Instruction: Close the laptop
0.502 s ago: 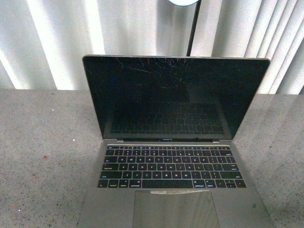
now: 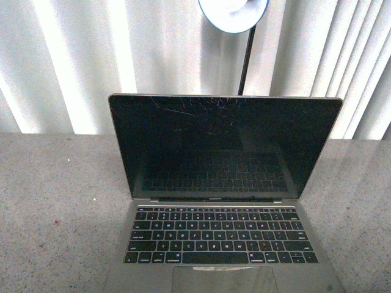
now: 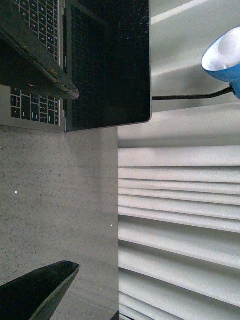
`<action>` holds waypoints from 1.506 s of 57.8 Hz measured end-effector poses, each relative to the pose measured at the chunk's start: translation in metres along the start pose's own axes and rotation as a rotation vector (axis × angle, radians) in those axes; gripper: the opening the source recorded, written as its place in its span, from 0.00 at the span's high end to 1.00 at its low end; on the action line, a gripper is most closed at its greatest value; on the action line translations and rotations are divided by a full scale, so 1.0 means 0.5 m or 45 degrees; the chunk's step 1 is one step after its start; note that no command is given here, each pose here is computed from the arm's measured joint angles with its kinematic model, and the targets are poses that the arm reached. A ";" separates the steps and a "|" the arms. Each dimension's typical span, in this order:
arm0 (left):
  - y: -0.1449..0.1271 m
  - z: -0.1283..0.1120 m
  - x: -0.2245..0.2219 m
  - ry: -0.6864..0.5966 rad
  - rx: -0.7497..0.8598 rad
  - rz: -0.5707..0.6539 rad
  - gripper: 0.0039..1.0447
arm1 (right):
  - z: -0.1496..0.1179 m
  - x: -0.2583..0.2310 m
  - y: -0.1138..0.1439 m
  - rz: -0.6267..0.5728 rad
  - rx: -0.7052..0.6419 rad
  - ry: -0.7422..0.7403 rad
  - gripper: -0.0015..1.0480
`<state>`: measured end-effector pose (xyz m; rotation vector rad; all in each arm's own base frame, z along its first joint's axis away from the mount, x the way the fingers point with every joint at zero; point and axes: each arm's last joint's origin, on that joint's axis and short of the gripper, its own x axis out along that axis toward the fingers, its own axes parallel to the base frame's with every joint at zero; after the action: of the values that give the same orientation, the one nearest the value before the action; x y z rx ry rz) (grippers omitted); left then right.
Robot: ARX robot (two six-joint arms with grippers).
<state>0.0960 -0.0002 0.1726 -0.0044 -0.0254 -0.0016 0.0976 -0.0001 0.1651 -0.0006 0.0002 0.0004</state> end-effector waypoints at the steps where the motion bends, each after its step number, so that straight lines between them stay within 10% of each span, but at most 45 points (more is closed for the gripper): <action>1: 0.000 0.000 0.000 0.000 0.000 0.000 0.06 | 0.000 0.000 0.000 0.000 0.000 0.000 0.07; 29: 0.000 0.000 0.000 0.000 0.000 0.000 0.06 | 0.000 0.000 0.000 0.000 0.000 0.000 0.07; 33: 0.001 -0.006 0.002 0.187 -0.116 0.131 0.06 | -0.001 0.000 0.000 -0.004 0.008 0.009 0.07; 41: 0.010 0.017 0.037 0.278 -0.385 0.184 0.06 | 0.022 0.029 -0.006 0.011 0.188 0.414 0.07; 56: -0.025 0.142 0.185 -0.019 -0.136 -0.192 0.06 | 0.121 0.184 0.016 0.268 -0.269 0.162 0.07; 87: -0.172 0.174 0.462 0.094 0.279 -0.340 0.06 | 0.196 0.377 0.076 0.572 -0.551 0.105 0.14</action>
<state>0.3247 -0.0861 0.2659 0.2182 0.0482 -0.2663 0.2863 0.0380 0.2630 -0.4334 0.0830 0.4496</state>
